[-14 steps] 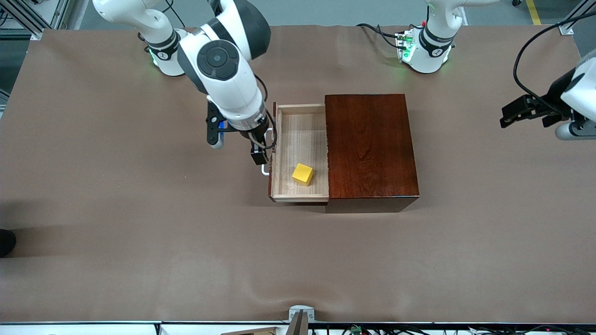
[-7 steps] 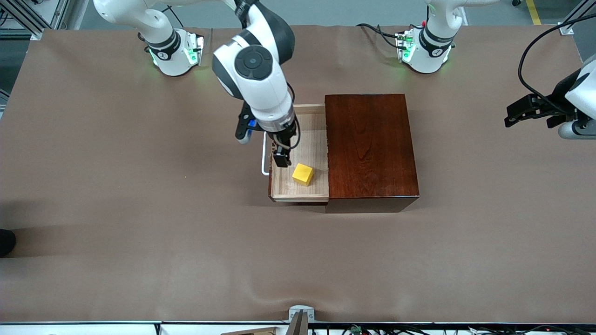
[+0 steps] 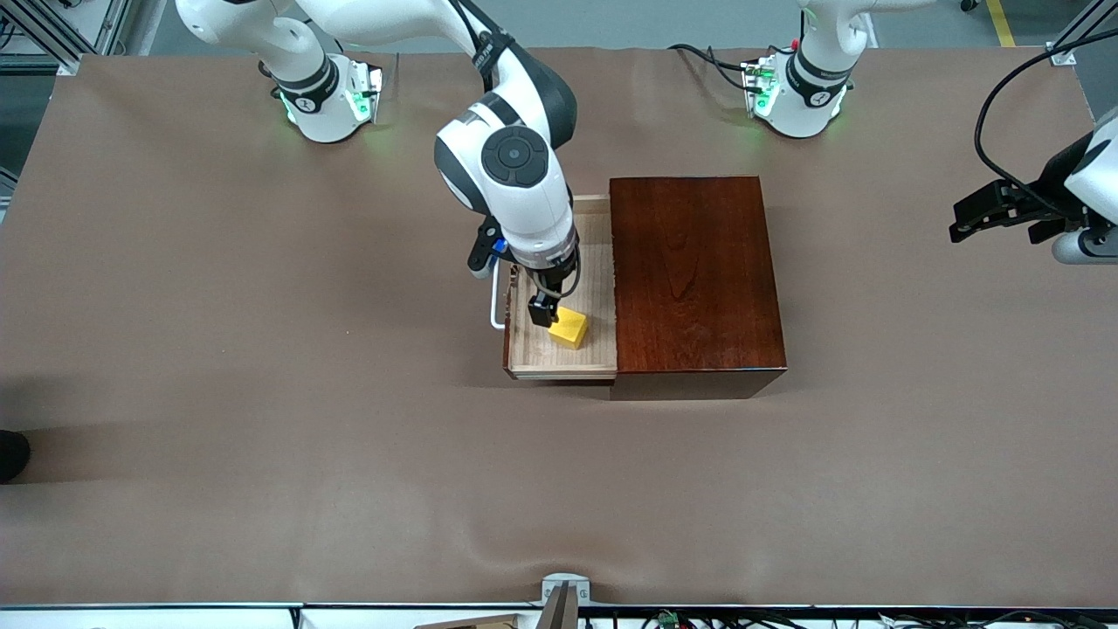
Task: Open drawer, take yellow block, close drawer
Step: 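Lower the right gripper onto the yellow cube and close it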
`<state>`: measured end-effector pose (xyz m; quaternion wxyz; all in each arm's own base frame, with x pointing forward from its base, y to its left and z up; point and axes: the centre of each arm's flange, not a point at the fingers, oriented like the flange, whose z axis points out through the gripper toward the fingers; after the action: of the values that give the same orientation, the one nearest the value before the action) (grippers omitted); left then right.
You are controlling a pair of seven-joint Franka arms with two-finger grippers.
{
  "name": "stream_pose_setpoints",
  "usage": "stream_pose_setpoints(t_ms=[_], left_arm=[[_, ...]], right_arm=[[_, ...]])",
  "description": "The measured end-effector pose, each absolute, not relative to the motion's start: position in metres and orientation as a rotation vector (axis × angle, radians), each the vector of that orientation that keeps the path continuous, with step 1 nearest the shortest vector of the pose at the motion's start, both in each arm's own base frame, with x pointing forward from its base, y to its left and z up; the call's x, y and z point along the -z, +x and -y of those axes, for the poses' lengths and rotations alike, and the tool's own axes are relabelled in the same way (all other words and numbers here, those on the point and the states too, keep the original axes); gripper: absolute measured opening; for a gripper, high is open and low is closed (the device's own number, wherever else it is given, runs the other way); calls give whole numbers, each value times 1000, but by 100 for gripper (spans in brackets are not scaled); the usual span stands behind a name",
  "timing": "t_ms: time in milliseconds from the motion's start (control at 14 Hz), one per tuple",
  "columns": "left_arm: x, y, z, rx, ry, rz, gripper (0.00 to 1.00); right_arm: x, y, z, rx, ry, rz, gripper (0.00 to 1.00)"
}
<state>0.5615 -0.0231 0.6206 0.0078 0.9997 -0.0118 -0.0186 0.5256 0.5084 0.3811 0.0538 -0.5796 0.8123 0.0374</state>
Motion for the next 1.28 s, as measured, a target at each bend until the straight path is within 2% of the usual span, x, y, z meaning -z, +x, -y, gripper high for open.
stream_pose_setpoints(t_ms=[1283], left_arm=[[-617, 565, 24, 48, 3125, 41, 100]], right_arm=[[-326, 540, -514, -92, -1703, -2460, 100]])
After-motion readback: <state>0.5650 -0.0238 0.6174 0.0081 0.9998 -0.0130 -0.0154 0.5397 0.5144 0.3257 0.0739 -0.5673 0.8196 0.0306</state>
